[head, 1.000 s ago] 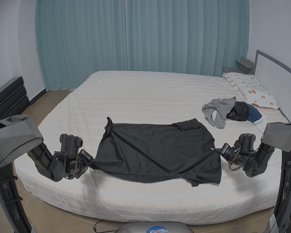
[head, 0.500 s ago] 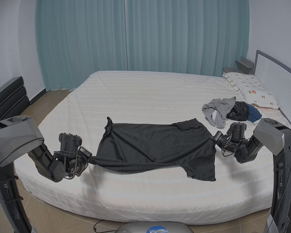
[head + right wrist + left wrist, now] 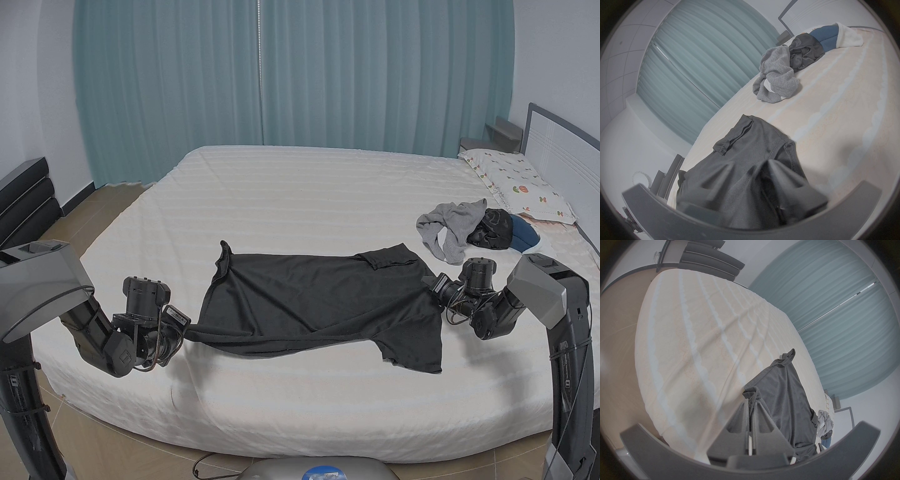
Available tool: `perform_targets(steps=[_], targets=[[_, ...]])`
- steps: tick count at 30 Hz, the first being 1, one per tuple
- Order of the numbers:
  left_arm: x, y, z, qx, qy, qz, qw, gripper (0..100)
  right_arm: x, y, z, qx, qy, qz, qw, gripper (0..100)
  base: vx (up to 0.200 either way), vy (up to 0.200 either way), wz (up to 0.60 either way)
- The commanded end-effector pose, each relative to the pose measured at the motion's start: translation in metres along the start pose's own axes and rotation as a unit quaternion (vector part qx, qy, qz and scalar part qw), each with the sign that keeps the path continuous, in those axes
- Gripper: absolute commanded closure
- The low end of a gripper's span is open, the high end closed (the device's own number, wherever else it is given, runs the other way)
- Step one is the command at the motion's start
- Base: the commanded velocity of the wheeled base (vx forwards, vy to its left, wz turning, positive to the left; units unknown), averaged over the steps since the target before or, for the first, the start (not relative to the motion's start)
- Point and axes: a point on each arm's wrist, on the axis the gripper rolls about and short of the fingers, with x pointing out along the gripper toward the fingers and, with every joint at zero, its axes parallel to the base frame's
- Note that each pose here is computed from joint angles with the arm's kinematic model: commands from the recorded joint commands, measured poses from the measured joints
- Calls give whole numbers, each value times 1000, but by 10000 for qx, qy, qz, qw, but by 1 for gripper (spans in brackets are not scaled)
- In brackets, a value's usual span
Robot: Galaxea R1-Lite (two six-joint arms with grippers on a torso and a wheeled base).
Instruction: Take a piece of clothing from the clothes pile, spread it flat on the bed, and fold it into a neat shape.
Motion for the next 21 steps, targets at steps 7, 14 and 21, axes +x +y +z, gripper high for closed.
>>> perform_targets(steps=[7,14,21], targets=[[0,2,4,-40,-3,11,10000,100,-69,12,35,431,162,64,9989,0,0,0,0],[0,2,5,-44,54,12,10000,100,-133,-1,-6,625,1332,205,9889,0,0,0,0],[0,3,6,-64,96,-5,9999,100,-143,-20,-37,696,1747,-37,9822,0,0,0,0]])
